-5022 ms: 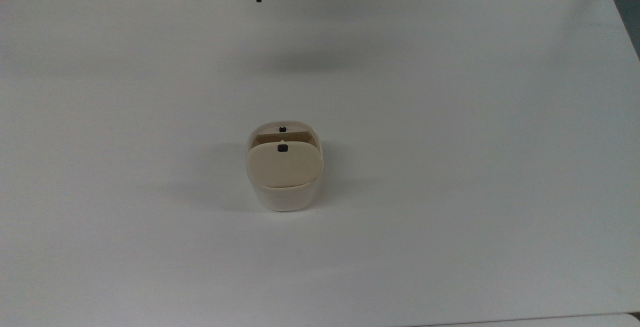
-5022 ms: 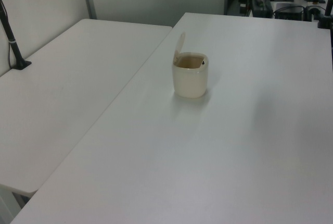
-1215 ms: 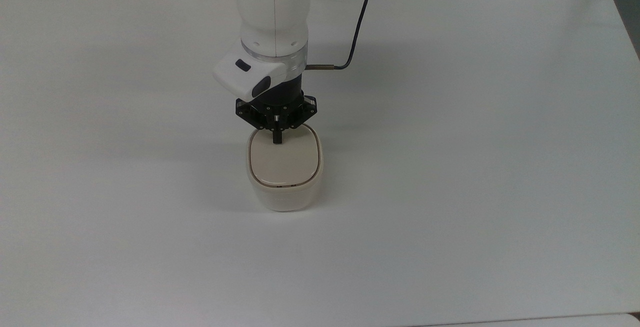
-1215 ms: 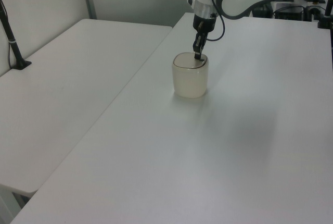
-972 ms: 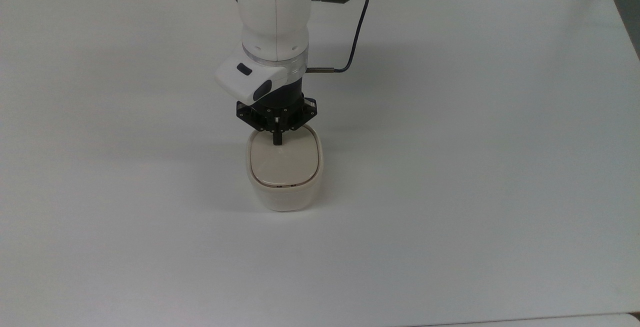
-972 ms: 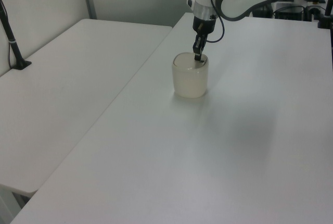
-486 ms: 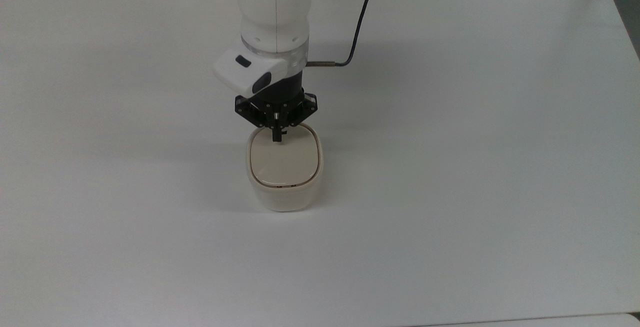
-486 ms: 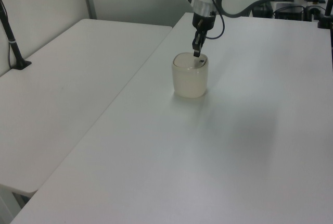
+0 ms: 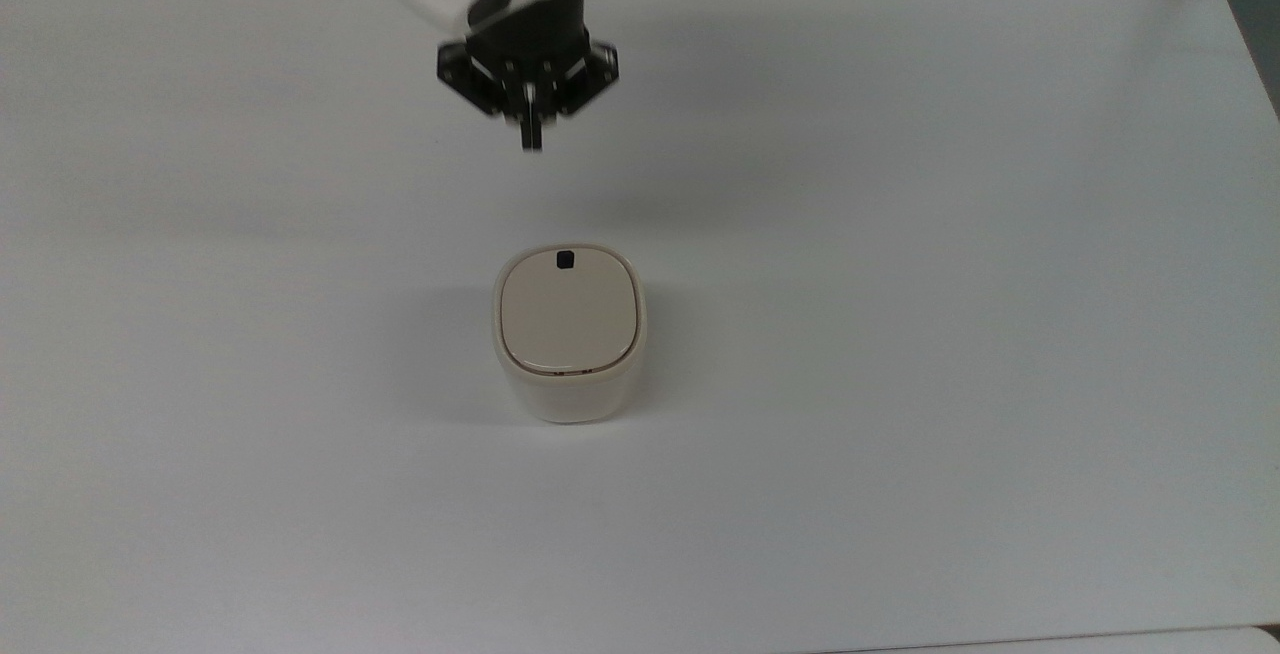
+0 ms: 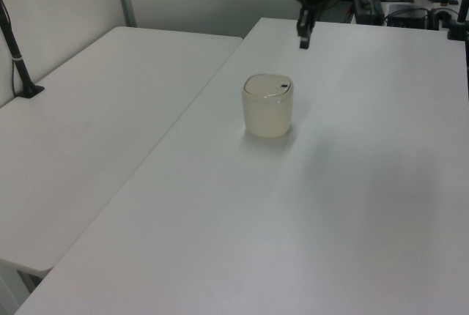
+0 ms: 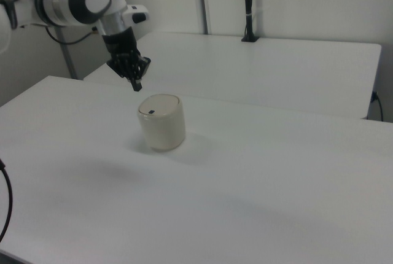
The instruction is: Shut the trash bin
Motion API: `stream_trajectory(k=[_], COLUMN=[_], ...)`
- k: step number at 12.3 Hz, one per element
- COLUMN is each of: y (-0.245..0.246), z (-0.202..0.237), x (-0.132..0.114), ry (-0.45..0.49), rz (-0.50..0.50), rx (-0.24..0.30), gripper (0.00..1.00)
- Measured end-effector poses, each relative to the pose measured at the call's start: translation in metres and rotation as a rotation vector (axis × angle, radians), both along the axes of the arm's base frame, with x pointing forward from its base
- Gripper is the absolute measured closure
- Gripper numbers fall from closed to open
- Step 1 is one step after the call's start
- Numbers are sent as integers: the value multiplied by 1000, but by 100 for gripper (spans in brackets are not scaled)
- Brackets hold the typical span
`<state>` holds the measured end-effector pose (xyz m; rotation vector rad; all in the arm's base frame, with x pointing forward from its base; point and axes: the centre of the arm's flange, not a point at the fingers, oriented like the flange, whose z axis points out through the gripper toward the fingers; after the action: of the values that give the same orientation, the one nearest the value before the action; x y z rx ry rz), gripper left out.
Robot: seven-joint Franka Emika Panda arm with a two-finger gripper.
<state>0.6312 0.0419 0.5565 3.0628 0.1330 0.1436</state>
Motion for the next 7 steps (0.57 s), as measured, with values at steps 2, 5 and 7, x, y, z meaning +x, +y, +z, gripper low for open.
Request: stream_trajectory(k=[2,5,7], y=[-10,-14,-20], z=[34,44,41], x=[-28,-44,-44], ry=[40,69,75], rz=[-6,-13,-23], rx=[-1,-1,-1], gripper=[93,93,87])
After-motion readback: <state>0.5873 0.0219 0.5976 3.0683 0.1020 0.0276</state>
